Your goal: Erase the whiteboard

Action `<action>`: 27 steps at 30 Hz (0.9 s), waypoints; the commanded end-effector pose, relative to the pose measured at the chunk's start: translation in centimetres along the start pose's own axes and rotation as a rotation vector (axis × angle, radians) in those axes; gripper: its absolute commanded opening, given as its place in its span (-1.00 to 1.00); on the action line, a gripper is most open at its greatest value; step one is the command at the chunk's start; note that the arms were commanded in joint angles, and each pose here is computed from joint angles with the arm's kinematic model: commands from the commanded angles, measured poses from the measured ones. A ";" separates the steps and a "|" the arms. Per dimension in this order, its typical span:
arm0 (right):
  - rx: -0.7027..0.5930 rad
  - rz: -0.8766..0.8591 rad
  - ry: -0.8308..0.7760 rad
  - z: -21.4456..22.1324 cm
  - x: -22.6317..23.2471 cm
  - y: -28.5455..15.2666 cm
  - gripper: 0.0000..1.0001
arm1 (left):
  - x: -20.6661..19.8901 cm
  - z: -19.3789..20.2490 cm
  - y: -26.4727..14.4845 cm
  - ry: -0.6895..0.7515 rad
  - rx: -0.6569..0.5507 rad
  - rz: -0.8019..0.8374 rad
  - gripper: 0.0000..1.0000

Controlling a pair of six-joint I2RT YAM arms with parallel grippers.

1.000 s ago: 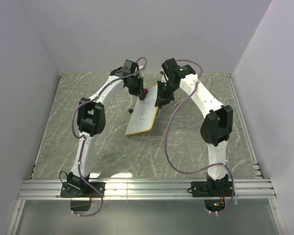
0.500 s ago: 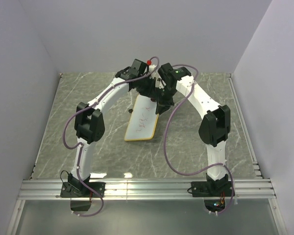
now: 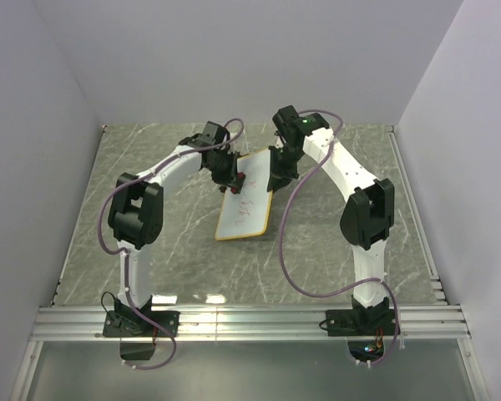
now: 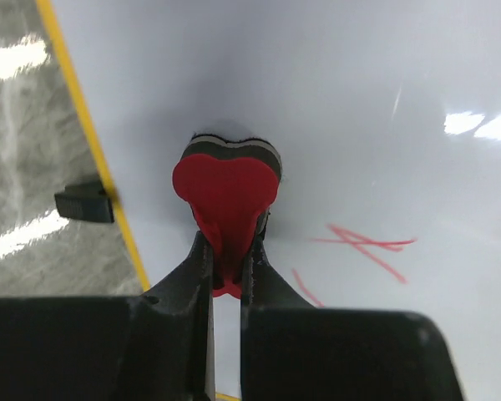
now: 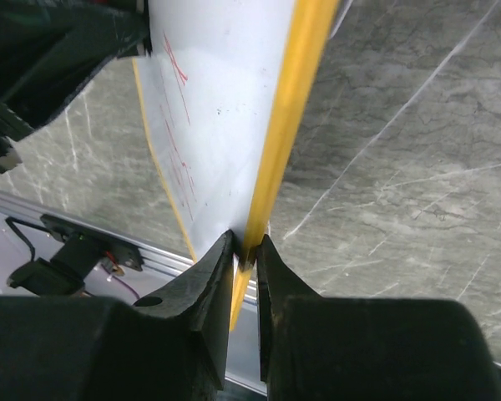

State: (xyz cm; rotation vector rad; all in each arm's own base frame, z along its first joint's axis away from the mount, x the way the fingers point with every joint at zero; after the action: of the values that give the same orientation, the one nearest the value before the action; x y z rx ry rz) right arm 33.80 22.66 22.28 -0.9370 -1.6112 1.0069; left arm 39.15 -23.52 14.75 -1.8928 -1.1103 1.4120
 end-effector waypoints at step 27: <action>-0.214 -0.152 -0.013 -3.5 2.7 1.6 -1.00 | -8.3 5.0 -2.2 0.082 0.174 0.090 -0.99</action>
State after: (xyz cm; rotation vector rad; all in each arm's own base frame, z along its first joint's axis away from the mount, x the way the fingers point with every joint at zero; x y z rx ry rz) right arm 34.30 22.66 21.54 -0.9535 -1.5825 0.9274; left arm 34.35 -29.57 21.21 -1.9852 -0.8924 1.3931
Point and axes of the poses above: each gripper's point midway between its finger pads, its own y axis out along the fingers, its own x axis along the line the jaws close on, z = x × y, the point moved 7 cm from there along -y, back along the fingers, and after that the axes turned 12 degrees about -y, right-handed, at the moved point
